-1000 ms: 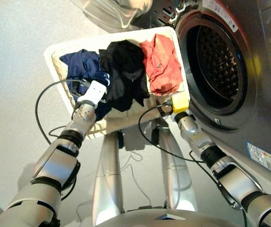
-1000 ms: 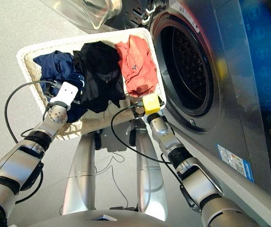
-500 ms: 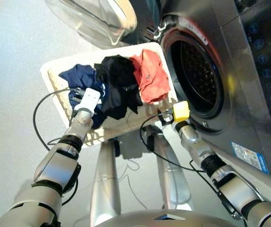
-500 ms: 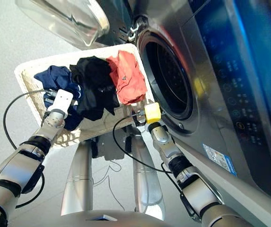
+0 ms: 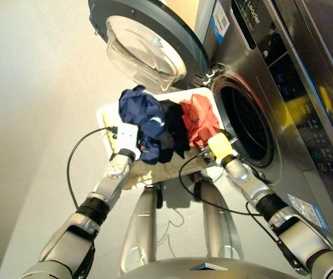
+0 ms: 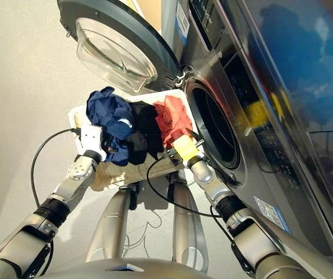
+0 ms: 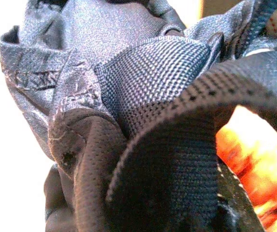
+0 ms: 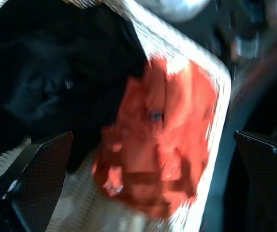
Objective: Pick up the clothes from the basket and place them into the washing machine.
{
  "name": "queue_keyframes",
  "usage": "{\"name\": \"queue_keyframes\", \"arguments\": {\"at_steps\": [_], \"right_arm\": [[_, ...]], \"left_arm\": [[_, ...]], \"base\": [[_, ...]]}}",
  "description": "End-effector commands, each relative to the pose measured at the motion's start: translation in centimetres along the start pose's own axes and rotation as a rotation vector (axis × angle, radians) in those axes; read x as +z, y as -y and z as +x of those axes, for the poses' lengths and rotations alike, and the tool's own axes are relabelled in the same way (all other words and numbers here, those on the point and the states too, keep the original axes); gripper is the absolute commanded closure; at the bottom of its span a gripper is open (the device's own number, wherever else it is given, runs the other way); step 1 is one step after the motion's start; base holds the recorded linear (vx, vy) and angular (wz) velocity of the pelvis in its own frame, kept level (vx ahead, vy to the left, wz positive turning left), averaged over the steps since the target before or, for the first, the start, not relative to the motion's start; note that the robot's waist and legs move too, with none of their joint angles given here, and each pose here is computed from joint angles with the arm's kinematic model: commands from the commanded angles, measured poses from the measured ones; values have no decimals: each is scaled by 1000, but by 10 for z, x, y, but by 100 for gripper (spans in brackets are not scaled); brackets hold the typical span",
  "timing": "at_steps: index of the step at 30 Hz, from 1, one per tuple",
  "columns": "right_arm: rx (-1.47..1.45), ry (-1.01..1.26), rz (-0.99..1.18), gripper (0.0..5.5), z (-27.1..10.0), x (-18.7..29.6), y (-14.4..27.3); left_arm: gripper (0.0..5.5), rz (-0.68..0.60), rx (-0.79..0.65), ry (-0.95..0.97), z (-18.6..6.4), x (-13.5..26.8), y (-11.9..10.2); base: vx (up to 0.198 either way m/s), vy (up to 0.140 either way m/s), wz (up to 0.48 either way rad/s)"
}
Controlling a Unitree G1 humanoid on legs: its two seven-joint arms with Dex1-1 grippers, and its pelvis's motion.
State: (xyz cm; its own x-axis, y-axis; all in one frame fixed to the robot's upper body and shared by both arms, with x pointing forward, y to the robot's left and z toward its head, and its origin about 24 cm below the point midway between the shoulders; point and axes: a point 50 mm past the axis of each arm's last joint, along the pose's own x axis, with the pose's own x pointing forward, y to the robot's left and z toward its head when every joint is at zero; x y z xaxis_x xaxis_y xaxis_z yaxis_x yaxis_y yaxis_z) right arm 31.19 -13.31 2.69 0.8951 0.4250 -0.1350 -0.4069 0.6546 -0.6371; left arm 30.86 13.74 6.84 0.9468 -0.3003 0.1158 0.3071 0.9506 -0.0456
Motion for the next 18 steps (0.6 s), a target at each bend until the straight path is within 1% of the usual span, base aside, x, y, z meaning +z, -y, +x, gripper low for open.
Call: {"name": "queue_keyframes", "arguments": {"at_steps": [1,2,5,6,7,8,10,18], "right_arm": [[2,195,-211,0,5,37,8],[0,245,-280,0,5,46,10],[13,330,-377,0,10,64,8],[13,330,-377,0,10,64,8],[20,389,-433,0,13,79,8],[20,390,-434,0,13,79,8],[55,426,-478,0,17,88,0],[121,529,-595,0,20,108,-11]], "left_arm": [[550,-106,-86,121,1,21,17],[550,-135,-97,120,1,21,22],[550,-191,-141,118,3,22,34],[550,-191,-141,118,3,22,34],[550,-237,-159,116,5,23,43],[550,-237,-159,116,5,23,43],[550,-290,-199,120,9,26,57],[550,-401,-263,106,16,30,81]], "base": [[0,0,0],[0,0,0],[0,0,0],[0,0,0],[0,0,0],[0,0,0],[0,0,0],[0,0,0]]}}
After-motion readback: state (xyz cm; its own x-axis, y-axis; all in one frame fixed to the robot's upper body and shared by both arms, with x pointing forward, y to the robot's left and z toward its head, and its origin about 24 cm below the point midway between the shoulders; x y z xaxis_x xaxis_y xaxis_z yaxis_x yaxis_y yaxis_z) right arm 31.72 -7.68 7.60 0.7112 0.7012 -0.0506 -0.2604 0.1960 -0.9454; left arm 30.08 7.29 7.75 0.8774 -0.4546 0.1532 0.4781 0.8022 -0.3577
